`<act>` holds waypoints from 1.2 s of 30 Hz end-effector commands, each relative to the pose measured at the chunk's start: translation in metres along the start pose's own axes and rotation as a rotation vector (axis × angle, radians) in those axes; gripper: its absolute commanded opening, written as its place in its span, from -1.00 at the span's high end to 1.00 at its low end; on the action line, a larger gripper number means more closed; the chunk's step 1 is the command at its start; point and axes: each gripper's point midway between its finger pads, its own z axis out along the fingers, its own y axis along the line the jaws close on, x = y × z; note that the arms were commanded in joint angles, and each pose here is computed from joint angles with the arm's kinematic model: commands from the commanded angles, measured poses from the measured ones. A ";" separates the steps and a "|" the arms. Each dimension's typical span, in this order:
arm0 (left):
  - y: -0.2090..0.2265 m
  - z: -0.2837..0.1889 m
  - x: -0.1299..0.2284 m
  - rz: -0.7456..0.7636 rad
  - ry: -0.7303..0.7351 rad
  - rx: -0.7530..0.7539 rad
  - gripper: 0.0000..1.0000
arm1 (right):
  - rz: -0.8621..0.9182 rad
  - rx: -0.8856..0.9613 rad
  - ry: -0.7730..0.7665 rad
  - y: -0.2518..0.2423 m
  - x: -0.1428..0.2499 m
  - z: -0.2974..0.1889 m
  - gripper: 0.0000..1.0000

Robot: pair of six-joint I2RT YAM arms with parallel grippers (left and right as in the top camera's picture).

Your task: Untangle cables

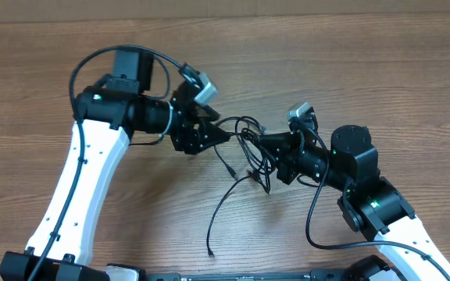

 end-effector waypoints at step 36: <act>0.047 0.009 -0.009 -0.040 0.056 -0.326 -0.99 | 0.696 0.886 0.635 -0.088 0.187 -0.102 -0.18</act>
